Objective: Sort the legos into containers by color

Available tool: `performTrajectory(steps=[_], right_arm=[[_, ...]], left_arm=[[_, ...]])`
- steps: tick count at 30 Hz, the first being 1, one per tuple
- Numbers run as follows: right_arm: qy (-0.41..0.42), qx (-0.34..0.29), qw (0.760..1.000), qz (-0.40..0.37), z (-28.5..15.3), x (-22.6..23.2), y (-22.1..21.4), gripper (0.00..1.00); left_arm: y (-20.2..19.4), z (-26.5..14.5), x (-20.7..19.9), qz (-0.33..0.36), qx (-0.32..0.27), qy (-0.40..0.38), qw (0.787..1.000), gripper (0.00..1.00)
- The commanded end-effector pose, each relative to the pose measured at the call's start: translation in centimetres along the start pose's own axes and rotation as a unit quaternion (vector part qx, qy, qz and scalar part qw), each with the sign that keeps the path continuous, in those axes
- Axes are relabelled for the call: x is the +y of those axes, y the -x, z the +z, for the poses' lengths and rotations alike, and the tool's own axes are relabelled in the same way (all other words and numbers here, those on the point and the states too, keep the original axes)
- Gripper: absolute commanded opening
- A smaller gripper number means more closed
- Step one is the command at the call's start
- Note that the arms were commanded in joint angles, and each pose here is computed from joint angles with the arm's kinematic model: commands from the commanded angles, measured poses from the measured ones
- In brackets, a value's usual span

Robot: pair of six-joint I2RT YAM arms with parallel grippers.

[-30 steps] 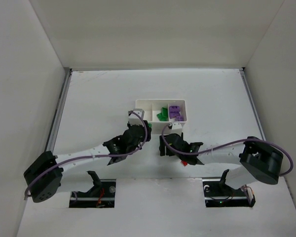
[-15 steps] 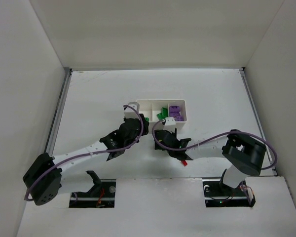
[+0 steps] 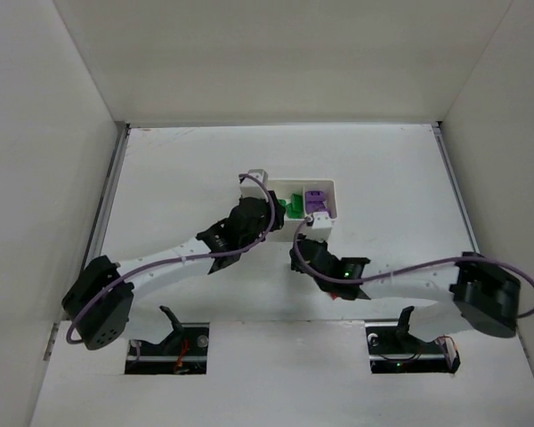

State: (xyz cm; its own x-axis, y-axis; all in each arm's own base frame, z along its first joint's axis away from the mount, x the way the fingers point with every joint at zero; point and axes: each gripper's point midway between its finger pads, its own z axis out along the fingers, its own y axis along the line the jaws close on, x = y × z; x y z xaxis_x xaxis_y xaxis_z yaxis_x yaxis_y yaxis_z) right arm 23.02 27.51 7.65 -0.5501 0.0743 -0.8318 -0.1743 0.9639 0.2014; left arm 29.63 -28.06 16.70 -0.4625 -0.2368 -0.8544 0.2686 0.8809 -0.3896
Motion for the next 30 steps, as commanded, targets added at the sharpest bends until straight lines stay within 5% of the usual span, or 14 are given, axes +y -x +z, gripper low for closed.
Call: performTrajectory(steps=[1, 9, 15, 23, 30], right_arm=[[0.026, -0.045, 0.997, 0.049, -2.7, -0.5, 3.2, 0.32], [0.043, -0.069, 0.991, 0.106, -4.6, -3.6, 5.8, 0.33], [0.048, -0.107, 0.986, 0.121, -4.6, -4.1, 9.6, 0.33], [0.058, -0.116, 0.986, 0.102, -1.2, -2.2, 13.1, 0.33], [0.054, -0.113, 0.990, 0.064, 3.4, 0.2, 15.3, 0.35]], left_arm=[[3.0, 1.7, -2.3, -0.020, -0.034, -0.028, 0.999, 0.17], [1.7, 7.0, -1.8, -0.003, -0.008, -0.005, 1.000, 0.20], [1.3, 8.9, -1.2, 0.006, 0.000, 0.008, 1.000, 0.35], [4.7, 4.8, 0.4, -0.020, -0.045, 0.009, 0.999, 0.54], [4.3, -1.5, 3.3, -0.056, -0.075, 0.005, 0.996, 0.53]])
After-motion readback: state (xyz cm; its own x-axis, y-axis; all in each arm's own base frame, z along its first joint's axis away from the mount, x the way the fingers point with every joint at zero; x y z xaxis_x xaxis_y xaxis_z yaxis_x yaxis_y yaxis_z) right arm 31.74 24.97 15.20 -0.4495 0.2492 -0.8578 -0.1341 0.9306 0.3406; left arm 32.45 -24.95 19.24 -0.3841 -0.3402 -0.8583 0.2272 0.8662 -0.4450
